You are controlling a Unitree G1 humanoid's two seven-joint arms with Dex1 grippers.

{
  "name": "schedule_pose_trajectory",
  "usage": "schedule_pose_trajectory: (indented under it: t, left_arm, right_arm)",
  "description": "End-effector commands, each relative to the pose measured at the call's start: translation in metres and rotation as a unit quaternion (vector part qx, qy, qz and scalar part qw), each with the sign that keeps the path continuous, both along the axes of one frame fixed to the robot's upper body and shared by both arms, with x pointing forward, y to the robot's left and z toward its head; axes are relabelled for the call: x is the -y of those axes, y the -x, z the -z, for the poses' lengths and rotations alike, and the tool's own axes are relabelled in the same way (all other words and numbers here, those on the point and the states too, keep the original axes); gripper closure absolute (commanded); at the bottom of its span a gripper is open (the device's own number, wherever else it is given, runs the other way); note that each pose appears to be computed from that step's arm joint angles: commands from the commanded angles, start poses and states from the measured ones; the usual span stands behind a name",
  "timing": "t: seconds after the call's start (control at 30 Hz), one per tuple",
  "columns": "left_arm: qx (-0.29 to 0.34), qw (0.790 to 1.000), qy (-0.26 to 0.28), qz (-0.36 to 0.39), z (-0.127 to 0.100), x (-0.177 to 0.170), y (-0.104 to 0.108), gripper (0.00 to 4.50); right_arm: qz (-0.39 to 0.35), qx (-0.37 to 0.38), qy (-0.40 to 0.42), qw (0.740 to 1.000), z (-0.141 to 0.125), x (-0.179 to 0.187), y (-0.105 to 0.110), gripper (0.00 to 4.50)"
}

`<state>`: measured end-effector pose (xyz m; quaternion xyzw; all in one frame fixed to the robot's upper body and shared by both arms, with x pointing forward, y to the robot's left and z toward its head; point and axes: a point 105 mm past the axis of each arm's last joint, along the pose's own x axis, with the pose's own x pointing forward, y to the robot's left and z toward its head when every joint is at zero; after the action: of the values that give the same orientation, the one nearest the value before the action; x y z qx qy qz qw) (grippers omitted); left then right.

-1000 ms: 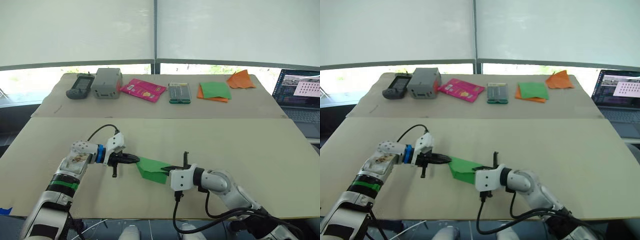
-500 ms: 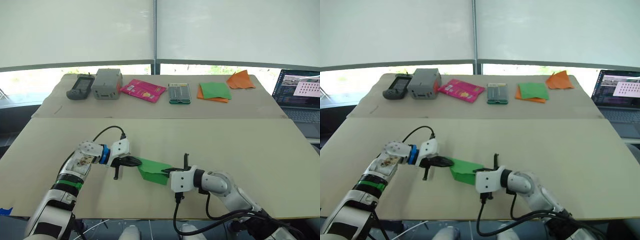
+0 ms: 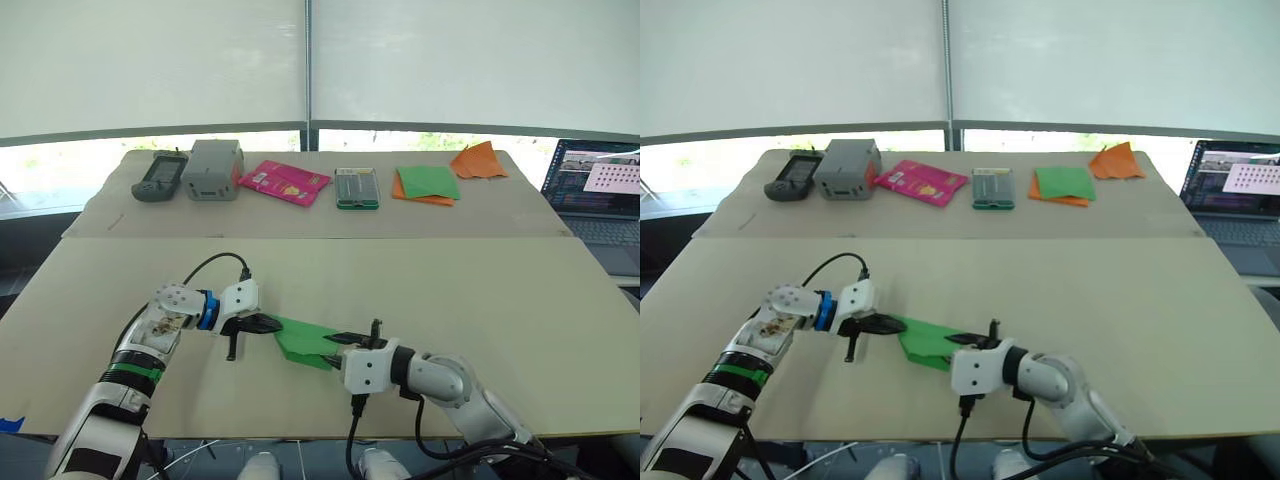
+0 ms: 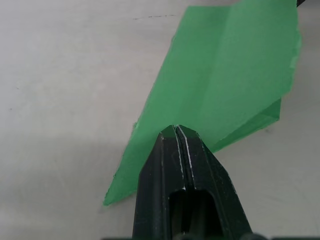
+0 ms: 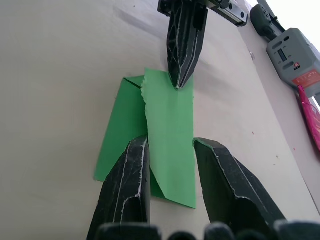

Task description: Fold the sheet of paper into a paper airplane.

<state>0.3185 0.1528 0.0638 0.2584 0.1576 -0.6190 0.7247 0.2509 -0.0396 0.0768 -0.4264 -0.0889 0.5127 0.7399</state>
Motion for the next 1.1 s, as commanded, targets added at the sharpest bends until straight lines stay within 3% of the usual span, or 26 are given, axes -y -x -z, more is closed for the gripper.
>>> schedule_pose_trajectory:
  t: [0.03,0.1,0.27,0.3,0.53,0.87,1.1]
  left_arm:
    - [-0.016,0.999,-0.028,-0.002,0.011,-0.006,0.005,4.5]
    - [-0.015,0.999,-0.027,-0.004,0.011,-0.006,0.005,4.5]
    - [-0.014,1.0,-0.027,-0.008,0.01,-0.006,0.004,4.5]
    - [-0.014,0.999,-0.027,-0.009,0.01,-0.007,0.004,4.5]
    - [-0.014,0.999,-0.026,-0.013,0.01,-0.008,0.004,4.5]
    - [-0.015,1.0,-0.024,-0.011,0.01,-0.008,0.007,4.5]
    - [-0.015,1.0,-0.02,-0.012,0.009,-0.007,0.007,4.5]
  right_arm:
    - [0.0,0.022,-0.016,1.0,-0.013,-0.003,0.0,2.9]
    - [-0.003,0.016,-0.015,1.0,-0.012,-0.004,0.001,2.9]
    - [-0.008,-0.006,-0.006,1.0,-0.005,-0.004,0.0,4.39]
    - [-0.007,-0.014,-0.006,1.0,-0.003,-0.003,0.0,4.45]
    - [-0.015,-0.058,-0.012,0.998,-0.004,-0.005,0.0,4.45]
    - [-0.001,-0.18,-0.078,0.981,-0.03,-0.01,-0.016,4.45]
    - [0.051,-0.227,-0.053,0.971,-0.012,-0.002,-0.029,4.45]
